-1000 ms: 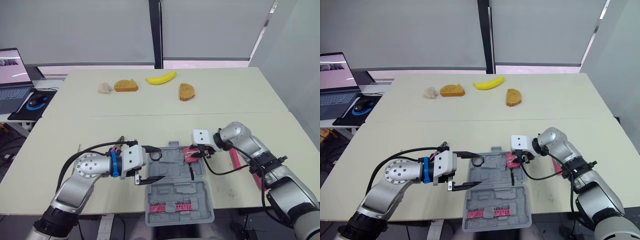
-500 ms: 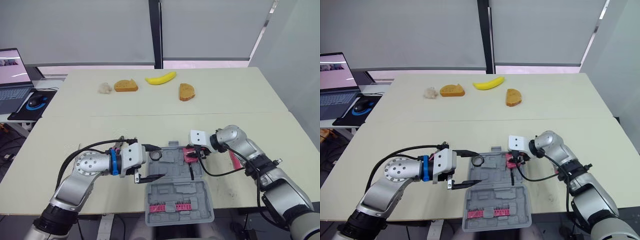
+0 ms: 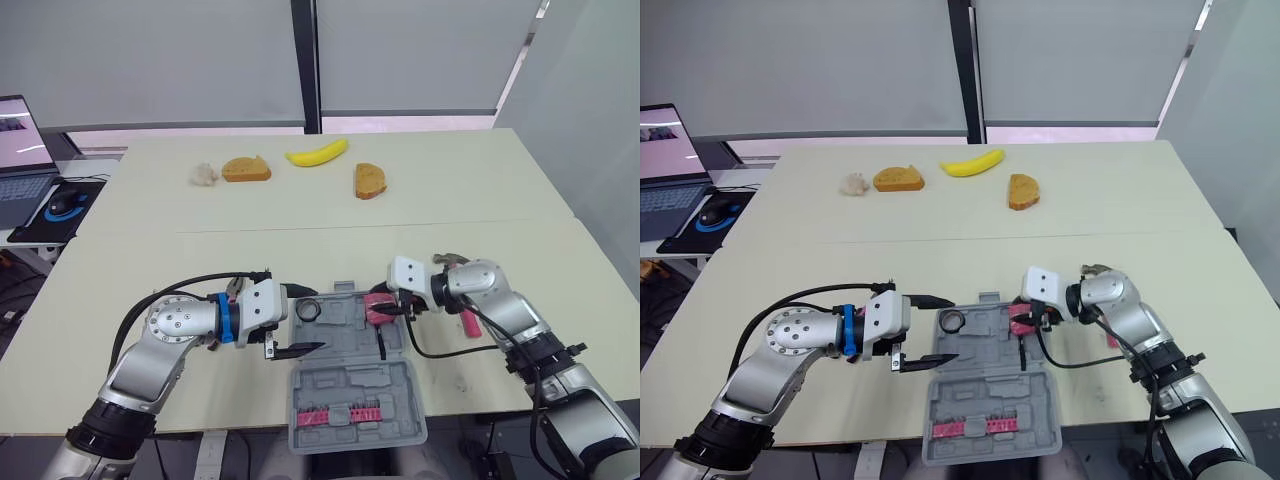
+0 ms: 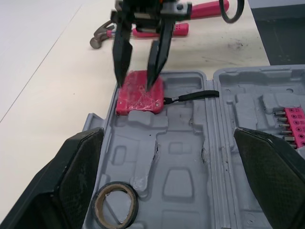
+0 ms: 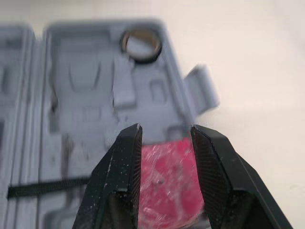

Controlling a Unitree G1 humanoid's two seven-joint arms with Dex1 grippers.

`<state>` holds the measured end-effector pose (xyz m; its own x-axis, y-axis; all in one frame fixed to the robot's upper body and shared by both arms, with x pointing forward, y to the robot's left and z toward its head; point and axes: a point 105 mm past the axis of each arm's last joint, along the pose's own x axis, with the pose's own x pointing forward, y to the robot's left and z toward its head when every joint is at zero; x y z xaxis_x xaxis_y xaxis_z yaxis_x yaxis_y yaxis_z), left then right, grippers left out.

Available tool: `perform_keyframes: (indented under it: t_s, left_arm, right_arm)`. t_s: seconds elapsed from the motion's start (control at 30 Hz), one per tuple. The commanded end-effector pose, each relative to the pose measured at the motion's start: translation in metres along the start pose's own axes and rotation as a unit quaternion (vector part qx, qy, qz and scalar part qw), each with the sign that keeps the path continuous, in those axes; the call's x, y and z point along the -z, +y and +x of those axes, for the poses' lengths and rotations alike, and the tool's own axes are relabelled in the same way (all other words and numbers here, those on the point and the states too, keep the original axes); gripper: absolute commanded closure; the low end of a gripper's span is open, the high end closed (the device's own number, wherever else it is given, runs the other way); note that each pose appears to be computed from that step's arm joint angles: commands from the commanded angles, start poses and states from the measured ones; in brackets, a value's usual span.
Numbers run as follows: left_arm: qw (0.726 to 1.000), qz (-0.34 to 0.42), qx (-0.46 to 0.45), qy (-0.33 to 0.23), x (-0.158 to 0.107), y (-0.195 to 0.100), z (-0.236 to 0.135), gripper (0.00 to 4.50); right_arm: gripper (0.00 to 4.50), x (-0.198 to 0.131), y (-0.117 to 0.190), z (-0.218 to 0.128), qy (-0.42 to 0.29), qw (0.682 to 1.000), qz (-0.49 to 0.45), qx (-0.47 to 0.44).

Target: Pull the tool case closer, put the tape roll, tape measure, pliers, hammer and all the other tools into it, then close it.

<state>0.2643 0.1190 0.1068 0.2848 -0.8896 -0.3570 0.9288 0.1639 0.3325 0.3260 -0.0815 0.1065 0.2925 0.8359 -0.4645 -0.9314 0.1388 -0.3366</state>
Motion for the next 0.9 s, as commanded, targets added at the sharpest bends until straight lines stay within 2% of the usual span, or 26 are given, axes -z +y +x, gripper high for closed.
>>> perform_keyframes:
  t_s: [0.03,0.17,0.27,0.33,0.9]
  left_arm:
    - [1.0,0.017,-0.004,-0.013,-0.008,0.003,-0.001,0.0]
    - [1.0,0.017,-0.001,-0.014,-0.009,0.004,0.001,0.0]
    - [1.0,0.018,0.002,-0.016,-0.011,0.002,0.002,0.0]
    - [1.0,0.019,0.005,-0.017,-0.011,0.001,0.002,0.0]
    - [1.0,0.018,0.015,-0.017,-0.01,-0.004,0.003,0.0]
  right_arm:
    - [2.77,-0.013,-0.002,-0.016,-0.035,0.999,-0.009,0.024]
    - [2.77,0.005,0.007,-0.024,-0.012,1.0,0.016,0.021]
    - [2.77,0.019,0.002,-0.027,0.003,0.998,0.036,0.051]
    - [2.77,0.022,0.005,-0.027,-0.006,0.997,0.053,0.051]
    - [2.77,0.054,0.01,0.001,0.002,0.997,0.054,0.047]
